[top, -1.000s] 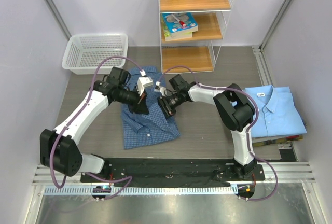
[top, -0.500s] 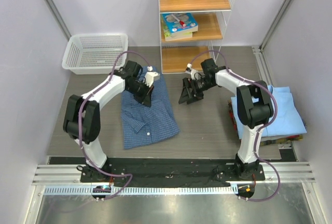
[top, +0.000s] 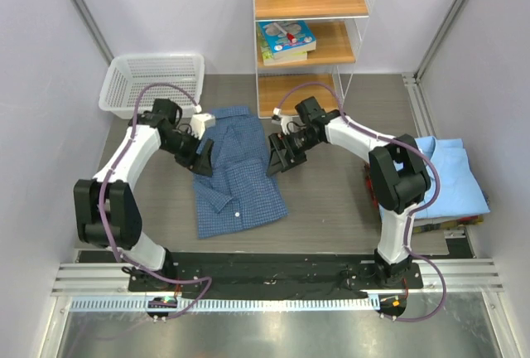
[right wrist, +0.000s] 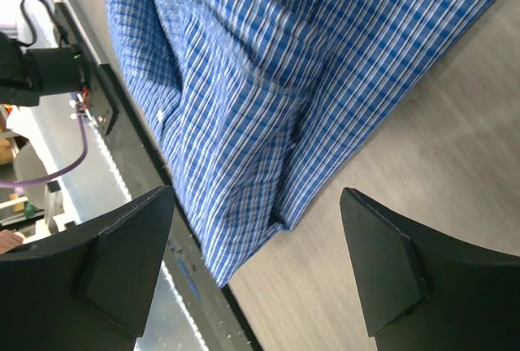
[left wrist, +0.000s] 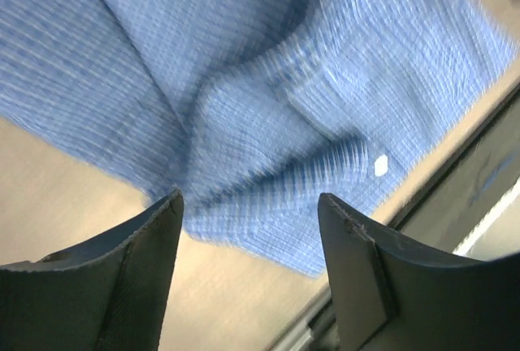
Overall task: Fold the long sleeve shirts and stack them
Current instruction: Fold the shirt
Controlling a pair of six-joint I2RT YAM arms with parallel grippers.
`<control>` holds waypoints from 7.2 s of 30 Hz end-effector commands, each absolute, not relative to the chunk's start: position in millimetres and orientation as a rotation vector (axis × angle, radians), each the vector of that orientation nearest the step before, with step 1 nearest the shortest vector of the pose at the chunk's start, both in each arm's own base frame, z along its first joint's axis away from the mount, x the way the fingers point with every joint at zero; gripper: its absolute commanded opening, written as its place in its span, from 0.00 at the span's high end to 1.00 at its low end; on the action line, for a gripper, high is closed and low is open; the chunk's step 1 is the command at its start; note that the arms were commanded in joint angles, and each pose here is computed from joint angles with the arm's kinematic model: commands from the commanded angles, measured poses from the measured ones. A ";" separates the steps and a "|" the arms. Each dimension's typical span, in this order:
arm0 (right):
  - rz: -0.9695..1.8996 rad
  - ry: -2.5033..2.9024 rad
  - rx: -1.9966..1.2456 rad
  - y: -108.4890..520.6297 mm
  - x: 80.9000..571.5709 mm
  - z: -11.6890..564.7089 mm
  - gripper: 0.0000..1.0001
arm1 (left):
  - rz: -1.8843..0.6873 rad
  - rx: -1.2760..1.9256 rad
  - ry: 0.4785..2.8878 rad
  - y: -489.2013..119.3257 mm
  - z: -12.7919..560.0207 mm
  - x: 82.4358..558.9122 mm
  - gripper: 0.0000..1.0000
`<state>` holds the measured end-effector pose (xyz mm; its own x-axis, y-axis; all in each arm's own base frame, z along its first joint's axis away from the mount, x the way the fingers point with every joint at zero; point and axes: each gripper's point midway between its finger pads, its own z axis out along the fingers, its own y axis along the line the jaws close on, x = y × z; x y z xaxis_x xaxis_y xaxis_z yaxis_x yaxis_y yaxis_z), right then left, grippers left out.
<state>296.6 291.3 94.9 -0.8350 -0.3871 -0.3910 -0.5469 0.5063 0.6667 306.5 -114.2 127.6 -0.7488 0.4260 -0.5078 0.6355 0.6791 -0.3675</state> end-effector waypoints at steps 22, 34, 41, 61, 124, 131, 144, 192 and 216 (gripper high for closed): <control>1.033 2.583 -0.893 300.9 318.6 47.1 0.58 | -0.815 0.621 2.585 -76.1 105.0 272.7 0.43; 0.684 2.160 -1.198 343.6 349.6 161.6 0.42 | -1.044 -0.044 2.493 -53.2 131.8 276.8 0.59; 0.827 2.019 -1.372 433.2 312.2 169.8 0.58 | -1.052 -0.078 2.555 -52.0 124.9 269.1 0.81; 0.976 1.968 -1.451 497.2 255.0 139.0 0.59 | -1.344 -0.460 2.736 -50.2 77.4 267.4 0.67; 0.663 1.618 -1.860 478.6 172.7 17.7 0.64 | -1.344 -1.054 2.460 -54.1 81.3 270.0 0.44; 0.679 1.608 -1.866 481.2 171.3 18.6 0.64 | -1.397 -1.059 2.439 -62.6 77.9 279.6 0.43; 0.692 1.602 -1.873 484.9 170.7 17.1 0.66 | -1.526 -1.023 2.252 -68.2 101.3 339.0 0.92; 0.953 1.944 -1.553 401.8 216.2 127.4 0.65 | -1.110 0.050 2.603 -94.9 115.6 264.2 0.62; 0.955 2.085 -1.450 382.3 240.4 95.7 0.66 | -1.395 -0.182 2.409 -134.8 118.7 319.5 0.47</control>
<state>232.2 376.1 82.7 -0.3638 -0.6770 -0.6398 -0.9299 0.2237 0.2920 287.9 -116.6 84.5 -0.9565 -0.2386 -0.1676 -0.0125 0.6079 -0.7939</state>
